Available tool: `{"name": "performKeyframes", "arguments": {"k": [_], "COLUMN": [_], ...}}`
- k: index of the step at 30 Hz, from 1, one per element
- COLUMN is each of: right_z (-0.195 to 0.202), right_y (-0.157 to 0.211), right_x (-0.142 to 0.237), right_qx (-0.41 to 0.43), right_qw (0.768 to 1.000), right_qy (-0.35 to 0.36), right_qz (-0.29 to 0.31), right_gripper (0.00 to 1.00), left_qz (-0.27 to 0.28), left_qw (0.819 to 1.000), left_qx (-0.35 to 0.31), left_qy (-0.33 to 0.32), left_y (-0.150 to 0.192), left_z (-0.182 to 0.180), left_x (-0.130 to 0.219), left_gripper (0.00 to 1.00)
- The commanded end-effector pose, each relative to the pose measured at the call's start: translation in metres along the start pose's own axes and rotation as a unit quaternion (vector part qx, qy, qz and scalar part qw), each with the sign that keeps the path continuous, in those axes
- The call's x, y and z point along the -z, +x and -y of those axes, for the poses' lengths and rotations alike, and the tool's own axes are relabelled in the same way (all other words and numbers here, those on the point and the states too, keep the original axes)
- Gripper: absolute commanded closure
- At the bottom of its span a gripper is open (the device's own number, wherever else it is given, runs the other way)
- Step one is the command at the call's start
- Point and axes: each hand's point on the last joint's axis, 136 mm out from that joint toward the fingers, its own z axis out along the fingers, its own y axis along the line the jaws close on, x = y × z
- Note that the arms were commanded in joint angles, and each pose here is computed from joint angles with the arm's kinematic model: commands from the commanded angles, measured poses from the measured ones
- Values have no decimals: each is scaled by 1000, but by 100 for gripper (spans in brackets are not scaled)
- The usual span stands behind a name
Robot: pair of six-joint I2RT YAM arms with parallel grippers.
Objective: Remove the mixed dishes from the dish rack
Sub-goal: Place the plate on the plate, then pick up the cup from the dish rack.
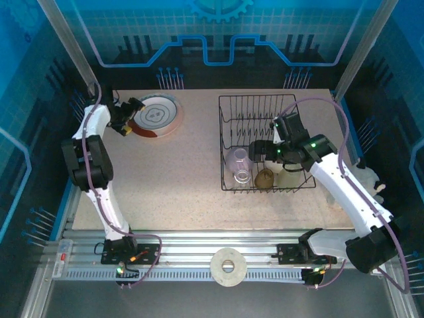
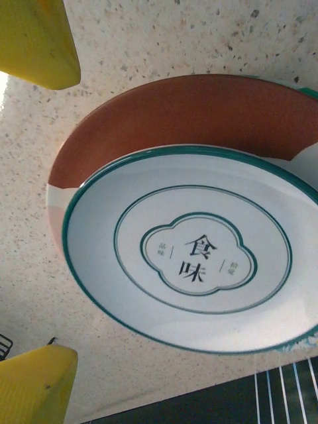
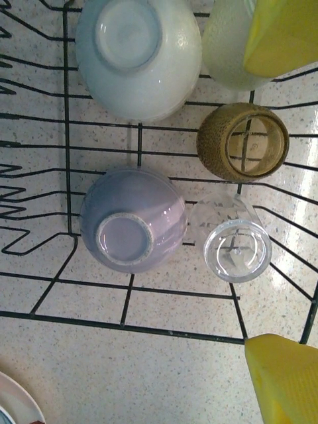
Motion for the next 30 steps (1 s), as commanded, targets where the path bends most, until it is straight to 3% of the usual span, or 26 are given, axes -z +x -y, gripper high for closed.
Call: {"name": "performKeyframes", "arguments": {"k": [1, 7, 14, 24, 27, 30], "right_z": [12, 50, 111, 134, 135, 134], "right_y": [8, 13, 27, 44, 47, 50], "right_x": [8, 10, 10, -13, -18, -24], "right_qx": [12, -25, -97, -96, -93, -88], "right_qw": [1000, 996, 982, 976, 976, 976], "right_qy": [27, 87, 162, 191, 192, 190], "right_qz": [1, -4, -6, -41, -47, -51], "right_gripper": [0, 2, 4, 6, 9, 12], "left_qz": [16, 7, -40, -153, -174, -190], "left_qw": [1000, 995, 975, 912, 893, 887], "left_qx": [-15, -48, -131, -250, -270, -269], "left_qy": [13, 92, 176, 289, 314, 325], "left_y": [5, 46, 135, 273, 301, 320], "left_z": [10, 44, 82, 103, 101, 95], "left_x": [38, 82, 119, 153, 162, 163], "left_gripper": [1, 1, 1, 1, 1, 1]}}
